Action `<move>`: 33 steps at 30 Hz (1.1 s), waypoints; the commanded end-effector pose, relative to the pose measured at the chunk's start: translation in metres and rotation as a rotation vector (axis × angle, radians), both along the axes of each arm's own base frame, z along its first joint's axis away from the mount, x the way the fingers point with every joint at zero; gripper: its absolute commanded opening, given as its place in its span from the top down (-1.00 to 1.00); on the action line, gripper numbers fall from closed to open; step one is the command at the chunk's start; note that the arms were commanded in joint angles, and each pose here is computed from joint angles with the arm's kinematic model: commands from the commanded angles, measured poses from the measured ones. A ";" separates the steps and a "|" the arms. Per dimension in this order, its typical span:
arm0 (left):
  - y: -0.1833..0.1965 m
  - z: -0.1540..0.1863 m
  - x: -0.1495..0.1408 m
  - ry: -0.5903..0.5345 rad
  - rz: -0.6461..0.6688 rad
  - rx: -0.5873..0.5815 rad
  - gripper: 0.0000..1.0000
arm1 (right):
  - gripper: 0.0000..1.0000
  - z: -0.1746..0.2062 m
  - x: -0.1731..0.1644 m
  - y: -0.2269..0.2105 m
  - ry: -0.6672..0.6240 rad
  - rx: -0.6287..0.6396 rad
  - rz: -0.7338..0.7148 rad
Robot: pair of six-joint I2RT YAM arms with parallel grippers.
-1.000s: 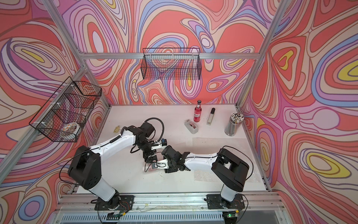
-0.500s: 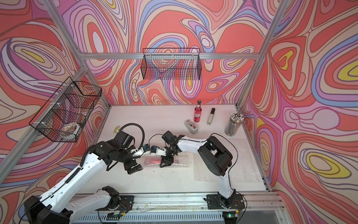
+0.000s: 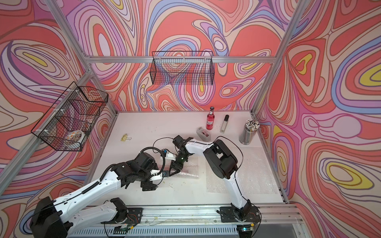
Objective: Wrap wine bottles in bubble wrap
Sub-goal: Wrap the wine bottle in bubble wrap.
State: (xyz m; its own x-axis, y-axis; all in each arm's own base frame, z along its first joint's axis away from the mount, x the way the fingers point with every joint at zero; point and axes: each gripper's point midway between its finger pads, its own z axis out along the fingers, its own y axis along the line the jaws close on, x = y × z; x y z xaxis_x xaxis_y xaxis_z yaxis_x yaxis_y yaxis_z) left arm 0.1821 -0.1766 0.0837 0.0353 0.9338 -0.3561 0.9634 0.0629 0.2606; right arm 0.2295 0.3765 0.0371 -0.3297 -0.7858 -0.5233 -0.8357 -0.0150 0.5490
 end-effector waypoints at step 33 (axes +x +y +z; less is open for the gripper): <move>-0.022 -0.043 0.037 0.256 0.042 0.017 0.14 | -0.63 0.033 0.027 -0.040 -0.126 -0.047 -0.138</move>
